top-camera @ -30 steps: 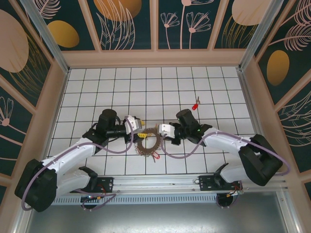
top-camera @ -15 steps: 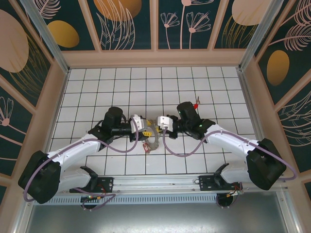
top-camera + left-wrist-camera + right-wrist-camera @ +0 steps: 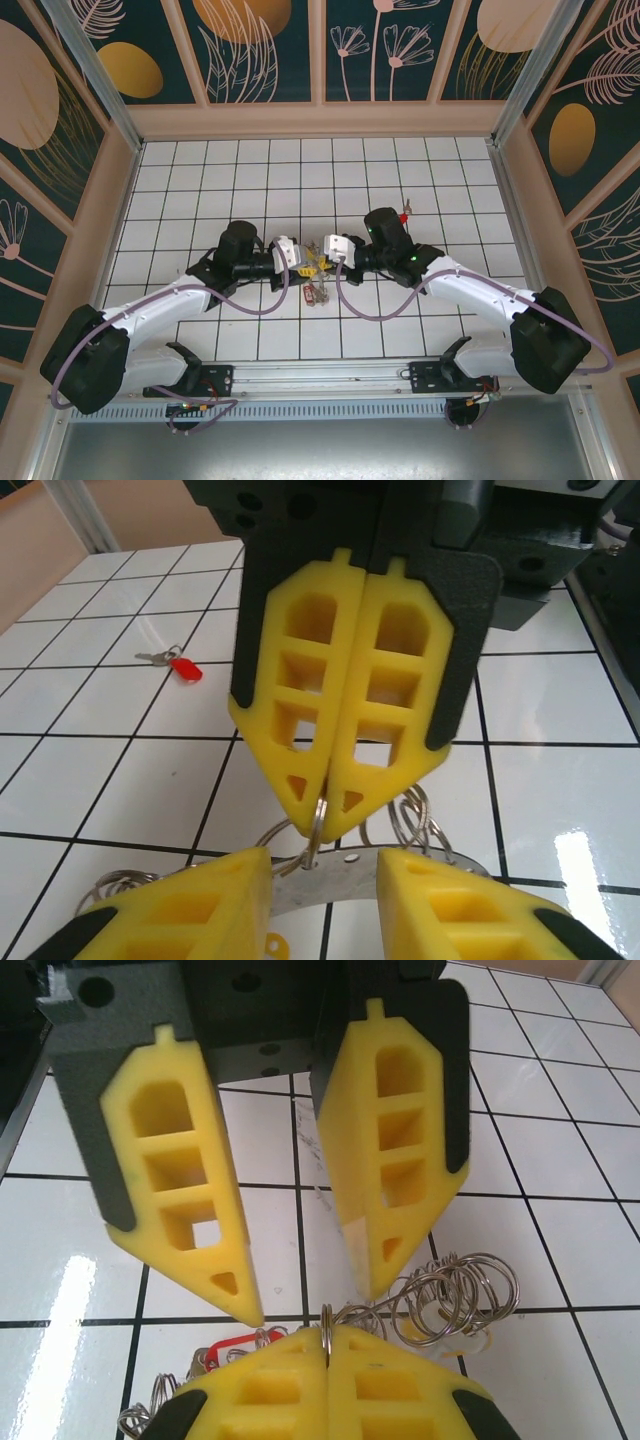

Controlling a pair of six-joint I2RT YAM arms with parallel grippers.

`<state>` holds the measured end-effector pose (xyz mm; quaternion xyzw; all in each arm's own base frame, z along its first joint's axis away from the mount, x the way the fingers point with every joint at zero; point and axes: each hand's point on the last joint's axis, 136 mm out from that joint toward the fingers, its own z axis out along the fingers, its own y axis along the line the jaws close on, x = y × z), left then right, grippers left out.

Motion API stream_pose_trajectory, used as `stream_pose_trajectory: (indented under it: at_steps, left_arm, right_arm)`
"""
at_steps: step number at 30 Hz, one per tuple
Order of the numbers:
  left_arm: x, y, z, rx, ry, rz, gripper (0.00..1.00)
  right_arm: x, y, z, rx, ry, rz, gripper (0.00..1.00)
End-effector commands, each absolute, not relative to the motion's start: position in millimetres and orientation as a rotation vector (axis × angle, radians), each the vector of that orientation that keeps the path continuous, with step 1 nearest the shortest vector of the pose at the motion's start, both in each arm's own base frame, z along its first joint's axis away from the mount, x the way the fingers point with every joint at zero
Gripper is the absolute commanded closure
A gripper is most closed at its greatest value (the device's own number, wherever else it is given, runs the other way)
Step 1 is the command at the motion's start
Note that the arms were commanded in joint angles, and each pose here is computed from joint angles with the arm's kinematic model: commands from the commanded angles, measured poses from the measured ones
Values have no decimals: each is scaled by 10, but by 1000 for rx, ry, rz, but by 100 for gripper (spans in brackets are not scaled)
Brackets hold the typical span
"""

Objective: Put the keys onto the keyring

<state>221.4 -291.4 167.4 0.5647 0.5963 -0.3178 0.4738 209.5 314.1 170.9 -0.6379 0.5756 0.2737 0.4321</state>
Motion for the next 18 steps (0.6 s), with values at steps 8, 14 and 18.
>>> stream_pose_trajectory:
  at_steps: [8, 14, 18]
  left_arm:
    - [2375, -3014, 1818, 1365, 1435, -737, 80]
    - [2376, -3020, 1797, 1378, 1443, -730, 98]
    - [2384, -3053, 1820, 1375, 1440, -741, 100]
  right_arm:
    - [2072, 3321, 2219, -1517, 1282, 741, 100]
    - [2131, 3319, 2281, -1465, 1311, 736, 100]
    - [2110, 3363, 2366, -1423, 1296, 784, 100]
